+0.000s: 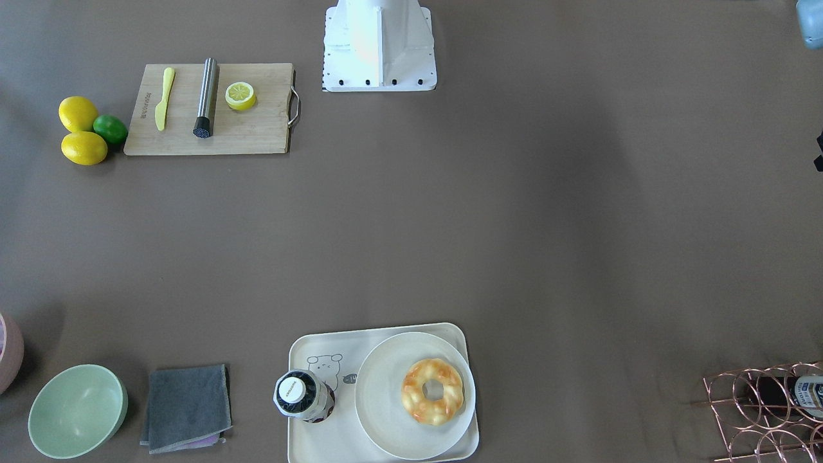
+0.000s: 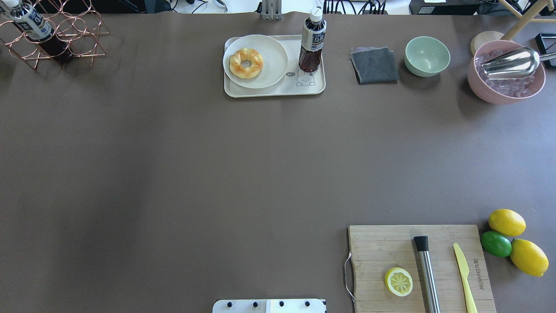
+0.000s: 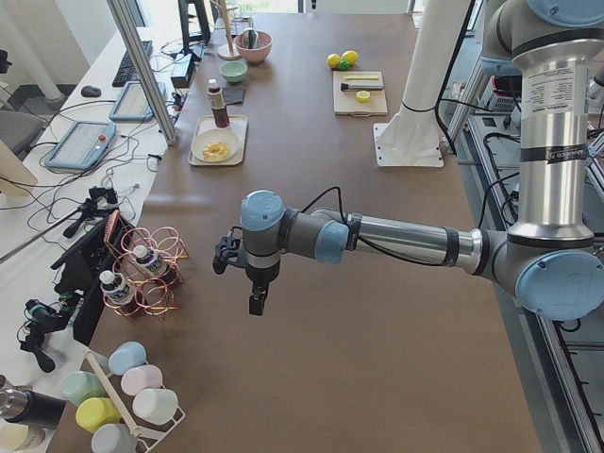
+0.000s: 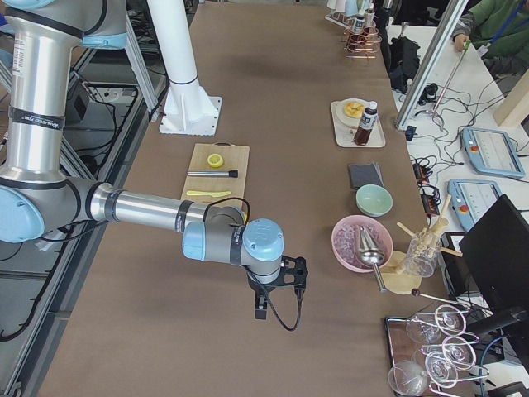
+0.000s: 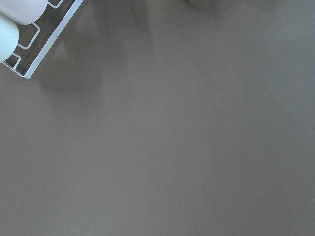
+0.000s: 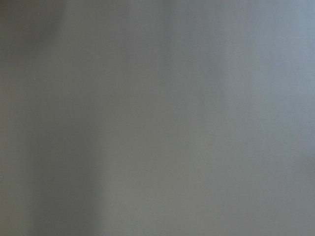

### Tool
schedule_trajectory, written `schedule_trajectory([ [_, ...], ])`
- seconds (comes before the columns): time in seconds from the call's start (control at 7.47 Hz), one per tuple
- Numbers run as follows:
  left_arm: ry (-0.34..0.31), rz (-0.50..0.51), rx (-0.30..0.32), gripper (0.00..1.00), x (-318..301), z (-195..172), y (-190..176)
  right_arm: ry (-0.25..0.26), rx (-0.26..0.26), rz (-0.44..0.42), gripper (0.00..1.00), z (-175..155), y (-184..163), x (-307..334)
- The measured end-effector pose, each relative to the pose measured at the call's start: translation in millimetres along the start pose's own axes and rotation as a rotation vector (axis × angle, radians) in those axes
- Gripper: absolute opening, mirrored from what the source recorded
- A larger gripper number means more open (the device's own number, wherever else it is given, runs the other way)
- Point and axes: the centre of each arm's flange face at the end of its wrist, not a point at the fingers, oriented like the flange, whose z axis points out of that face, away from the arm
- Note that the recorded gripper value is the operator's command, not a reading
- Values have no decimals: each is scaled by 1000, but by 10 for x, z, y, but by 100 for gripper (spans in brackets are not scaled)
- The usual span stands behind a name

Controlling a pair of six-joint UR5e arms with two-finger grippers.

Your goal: Place donut on tray

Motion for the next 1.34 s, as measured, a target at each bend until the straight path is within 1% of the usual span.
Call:
schedule_trajectory([
  [0.27,4,-8,22,99,-74,-67,-2,0,1,-1,99,-5,-3,-3],
  [0.54,2,-33,93,99,-229,-373,-56,1,2,-2,99,-11,-12,-7],
  [0.67,13,-60,115,99,-354,-482,-17,1,3,-2,99,-12,-15,-9],
  [0.8,21,-82,116,99,-439,-496,39,1,3,-2,99,-13,-16,-10],
  [1.07,26,-117,86,99,-594,-348,188,1,5,-2,99,-22,-30,-17],
  [1.34,25,-127,73,99,-647,-279,231,1,6,-3,99,-26,-39,-22],
])
